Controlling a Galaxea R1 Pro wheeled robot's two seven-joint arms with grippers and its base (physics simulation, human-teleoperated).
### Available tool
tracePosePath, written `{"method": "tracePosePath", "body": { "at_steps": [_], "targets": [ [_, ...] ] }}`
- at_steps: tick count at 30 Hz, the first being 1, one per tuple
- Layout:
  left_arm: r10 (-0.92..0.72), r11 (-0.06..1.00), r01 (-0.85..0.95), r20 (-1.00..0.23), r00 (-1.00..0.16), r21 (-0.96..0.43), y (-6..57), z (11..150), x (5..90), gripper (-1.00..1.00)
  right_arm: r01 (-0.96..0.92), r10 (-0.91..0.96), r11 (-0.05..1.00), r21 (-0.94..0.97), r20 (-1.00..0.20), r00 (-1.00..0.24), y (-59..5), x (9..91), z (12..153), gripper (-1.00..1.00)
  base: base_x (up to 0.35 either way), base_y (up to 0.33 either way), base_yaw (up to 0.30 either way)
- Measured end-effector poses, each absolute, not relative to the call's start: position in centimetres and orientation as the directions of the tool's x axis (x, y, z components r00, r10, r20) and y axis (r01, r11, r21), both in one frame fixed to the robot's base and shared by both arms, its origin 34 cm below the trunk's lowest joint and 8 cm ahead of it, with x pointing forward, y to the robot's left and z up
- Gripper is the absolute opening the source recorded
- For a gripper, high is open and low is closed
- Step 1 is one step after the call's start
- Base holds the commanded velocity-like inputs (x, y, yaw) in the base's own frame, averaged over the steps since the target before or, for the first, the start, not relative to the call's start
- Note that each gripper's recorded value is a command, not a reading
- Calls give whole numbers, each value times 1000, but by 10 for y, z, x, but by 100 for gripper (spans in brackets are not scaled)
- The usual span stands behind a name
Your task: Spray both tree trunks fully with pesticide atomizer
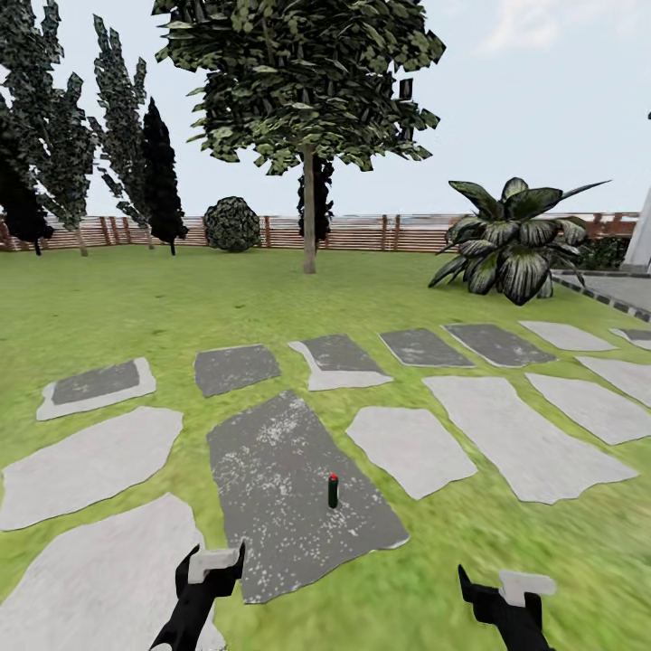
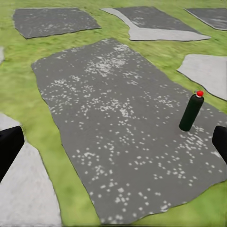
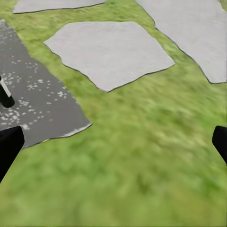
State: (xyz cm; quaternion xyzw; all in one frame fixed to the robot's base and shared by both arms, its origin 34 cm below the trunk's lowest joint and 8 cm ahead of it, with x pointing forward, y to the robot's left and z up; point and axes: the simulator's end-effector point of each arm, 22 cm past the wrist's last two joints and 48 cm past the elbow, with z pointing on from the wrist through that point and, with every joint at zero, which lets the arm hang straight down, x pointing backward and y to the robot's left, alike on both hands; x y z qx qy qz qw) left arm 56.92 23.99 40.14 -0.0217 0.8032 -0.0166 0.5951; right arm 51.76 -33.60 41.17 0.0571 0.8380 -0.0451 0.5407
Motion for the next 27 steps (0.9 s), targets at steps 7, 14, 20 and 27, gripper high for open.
{"method": "tracePosePath", "body": {
  "at_steps": [7,14,20,27],
  "targets": [
    [-55,998,-15,-955,-291,-53,240,401,569,100,145,47,989,-14,-911,-409,-336,518,412,100,13,-305,212],
    [-55,998,-16,-955,-291,-53,240,401,569,100,145,47,989,-14,-912,-408,-336,517,412,100,105,-304,20],
    [-55,998,-16,-955,-290,-53,240,402,569,100,143,43,990,-18,-912,-409,-336,517,412,100,135,-304,1],
    [-55,998,-15,-955,-290,-53,240,402,569,100,141,40,990,-20,-912,-409,-336,518,412,100,138,-304,0]
  ]
}}
